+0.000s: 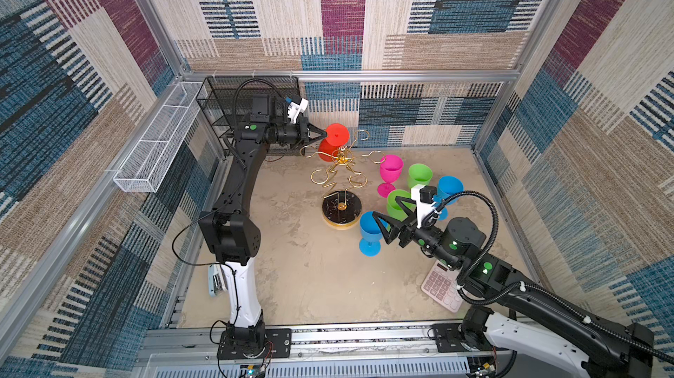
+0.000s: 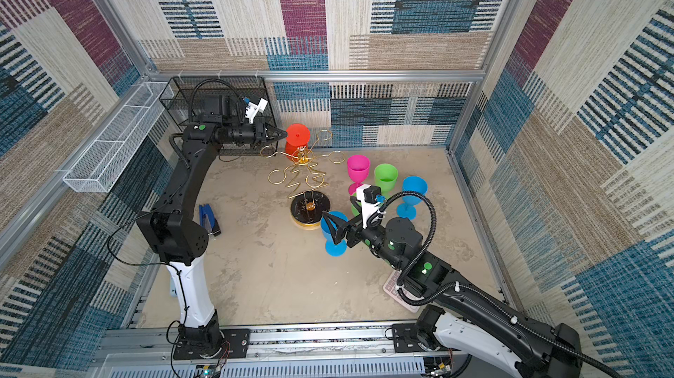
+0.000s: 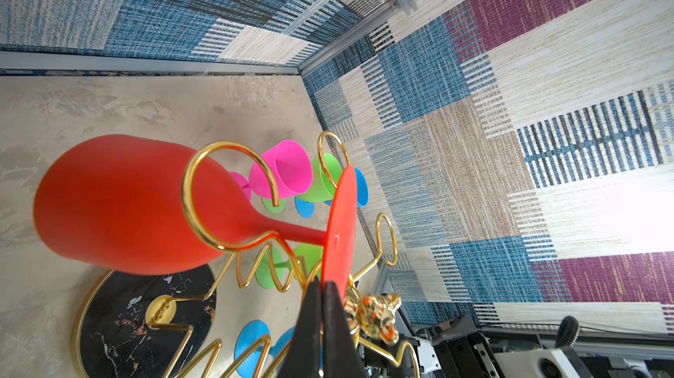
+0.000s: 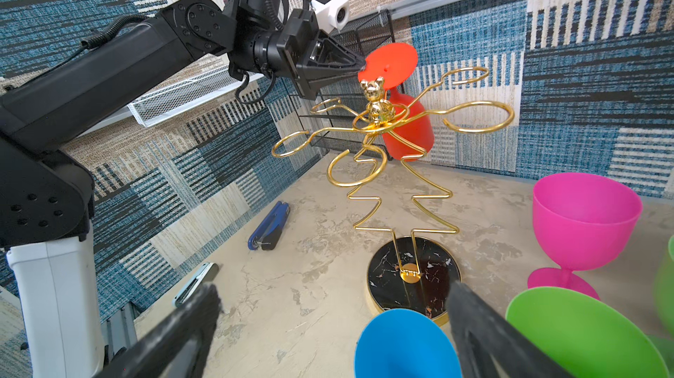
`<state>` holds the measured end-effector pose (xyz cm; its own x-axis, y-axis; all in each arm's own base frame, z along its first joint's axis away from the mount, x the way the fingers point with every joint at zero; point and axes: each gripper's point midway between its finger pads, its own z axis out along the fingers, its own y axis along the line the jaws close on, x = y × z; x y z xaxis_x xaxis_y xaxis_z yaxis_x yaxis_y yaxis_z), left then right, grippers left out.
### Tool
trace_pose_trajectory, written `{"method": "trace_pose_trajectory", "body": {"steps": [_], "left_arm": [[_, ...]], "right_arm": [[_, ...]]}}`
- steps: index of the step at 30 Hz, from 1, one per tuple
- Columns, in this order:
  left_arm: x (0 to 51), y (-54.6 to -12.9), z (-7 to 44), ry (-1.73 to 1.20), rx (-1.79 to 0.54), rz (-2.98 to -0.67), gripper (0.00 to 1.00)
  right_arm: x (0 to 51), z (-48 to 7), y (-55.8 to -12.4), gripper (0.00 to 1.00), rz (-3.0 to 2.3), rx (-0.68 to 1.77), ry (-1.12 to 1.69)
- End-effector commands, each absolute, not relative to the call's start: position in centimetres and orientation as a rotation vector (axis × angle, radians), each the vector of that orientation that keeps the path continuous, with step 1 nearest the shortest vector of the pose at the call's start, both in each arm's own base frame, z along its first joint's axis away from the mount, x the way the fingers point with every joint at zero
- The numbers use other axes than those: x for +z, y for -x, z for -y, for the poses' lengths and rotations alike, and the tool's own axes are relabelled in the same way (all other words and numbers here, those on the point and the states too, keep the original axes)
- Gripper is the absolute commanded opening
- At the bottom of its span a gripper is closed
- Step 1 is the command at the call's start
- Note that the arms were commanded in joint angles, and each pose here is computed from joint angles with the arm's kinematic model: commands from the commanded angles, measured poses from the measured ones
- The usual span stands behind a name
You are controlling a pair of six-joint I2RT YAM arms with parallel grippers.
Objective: Take the wine glass off the wine glass rack
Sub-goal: 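Lift the red glass up off the rack hook with the left gripper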
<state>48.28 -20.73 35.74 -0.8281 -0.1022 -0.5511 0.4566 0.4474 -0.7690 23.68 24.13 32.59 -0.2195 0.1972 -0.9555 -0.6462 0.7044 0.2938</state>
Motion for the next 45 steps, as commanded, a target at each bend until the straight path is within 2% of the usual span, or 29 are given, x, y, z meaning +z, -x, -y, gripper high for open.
{"method": "trace_pose_trajectory", "body": {"steps": [1,28,45], "left_arm": [[36.0,-48.0,21.1,-0.338,-1.388,-2.157,0.00],[38.3,-51.5,22.6,-0.293,-1.454,-2.022,0.00],[44.0,-51.7,21.5,-0.289,-1.522,-1.813,0.00]], "right_arm": [[33.2,-24.0,-23.7,0.99,-1.590,0.818,0.352],[34.0,-22.8,-23.4,0.99,-1.567,0.800,0.323],[35.8,-22.4,-23.8,0.99,-1.527,0.714,0.353]]}}
